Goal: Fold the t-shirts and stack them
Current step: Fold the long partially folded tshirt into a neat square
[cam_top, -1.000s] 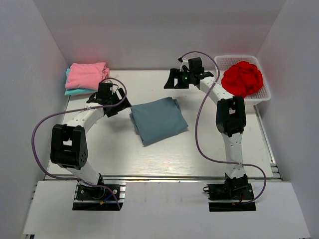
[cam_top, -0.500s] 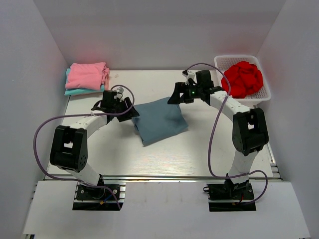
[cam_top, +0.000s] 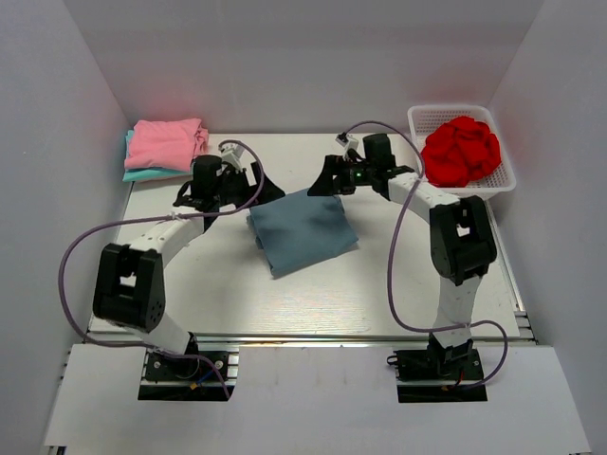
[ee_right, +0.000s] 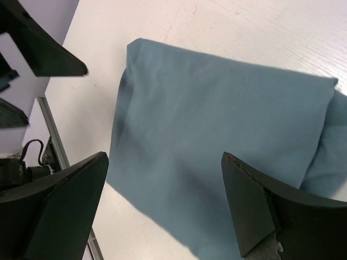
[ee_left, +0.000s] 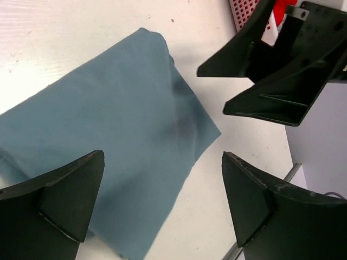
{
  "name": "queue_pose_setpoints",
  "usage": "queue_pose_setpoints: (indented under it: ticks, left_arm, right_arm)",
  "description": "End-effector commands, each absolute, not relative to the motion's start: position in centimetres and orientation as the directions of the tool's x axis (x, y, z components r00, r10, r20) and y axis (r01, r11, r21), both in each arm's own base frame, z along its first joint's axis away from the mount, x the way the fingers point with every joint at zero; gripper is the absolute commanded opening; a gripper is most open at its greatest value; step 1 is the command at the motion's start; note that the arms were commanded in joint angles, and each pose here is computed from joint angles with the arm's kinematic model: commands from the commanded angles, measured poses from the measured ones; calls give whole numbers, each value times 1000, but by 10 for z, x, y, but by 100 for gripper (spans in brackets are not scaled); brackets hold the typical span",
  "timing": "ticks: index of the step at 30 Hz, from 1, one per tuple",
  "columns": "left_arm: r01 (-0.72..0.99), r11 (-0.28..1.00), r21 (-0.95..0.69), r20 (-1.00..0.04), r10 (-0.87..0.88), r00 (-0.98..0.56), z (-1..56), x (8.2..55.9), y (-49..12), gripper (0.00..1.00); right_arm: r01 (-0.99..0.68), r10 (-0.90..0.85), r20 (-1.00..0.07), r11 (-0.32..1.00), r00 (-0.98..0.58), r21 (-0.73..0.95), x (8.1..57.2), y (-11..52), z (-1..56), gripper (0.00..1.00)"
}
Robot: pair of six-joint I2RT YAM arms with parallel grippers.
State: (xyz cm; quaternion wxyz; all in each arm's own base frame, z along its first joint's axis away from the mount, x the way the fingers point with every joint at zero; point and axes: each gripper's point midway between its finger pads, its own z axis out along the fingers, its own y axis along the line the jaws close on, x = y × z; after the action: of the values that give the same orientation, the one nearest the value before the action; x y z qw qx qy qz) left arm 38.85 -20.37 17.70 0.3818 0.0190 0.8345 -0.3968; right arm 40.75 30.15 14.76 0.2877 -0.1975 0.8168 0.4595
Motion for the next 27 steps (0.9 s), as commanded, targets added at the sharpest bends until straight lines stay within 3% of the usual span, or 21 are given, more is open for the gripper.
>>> queue_pose_setpoints:
  ticks: [1, 8, 11, 14, 17, 21, 27]
  left_arm:
    - [395, 638, -661, -645, -213, -734, 157, 394, -219, 100]
    - [250, 710, -658, -535, -207, -819, 73, 414, -201, 100]
    - [224, 736, -638, -522, -200, -829, 53, 413, -193, 100]
    - [169, 777, -607, -488, -196, -851, 29, 410, -181, 100]
    - [199, 806, -558, -526, -157, -836, 27, 418, -175, 100]
    - [289, 835, -468, -604, -63, -795, 44, 437, -179, 100]
    - [370, 828, -421, -703, -40, -710, 112, 459, -182, 100]
  right_arm:
    - [-608, -38, -663, 443, -747, 659, 425, 321, 146, 90]
    - [-521, 44, -629, 517, -776, 679, 459, 322, 99, 90]
    - [-400, 75, -584, 658, -808, 638, 472, 304, 41, 90]
    - [-299, 100, -509, 708, -855, 640, 454, 290, 1, 90]
    - [-267, 110, -480, 714, -871, 647, 435, 285, -13, 90]
    - [-299, 93, -509, 715, -856, 632, 423, 280, -1, 90]
    - [-431, 68, -642, 687, -763, 585, 400, 274, 77, 90]
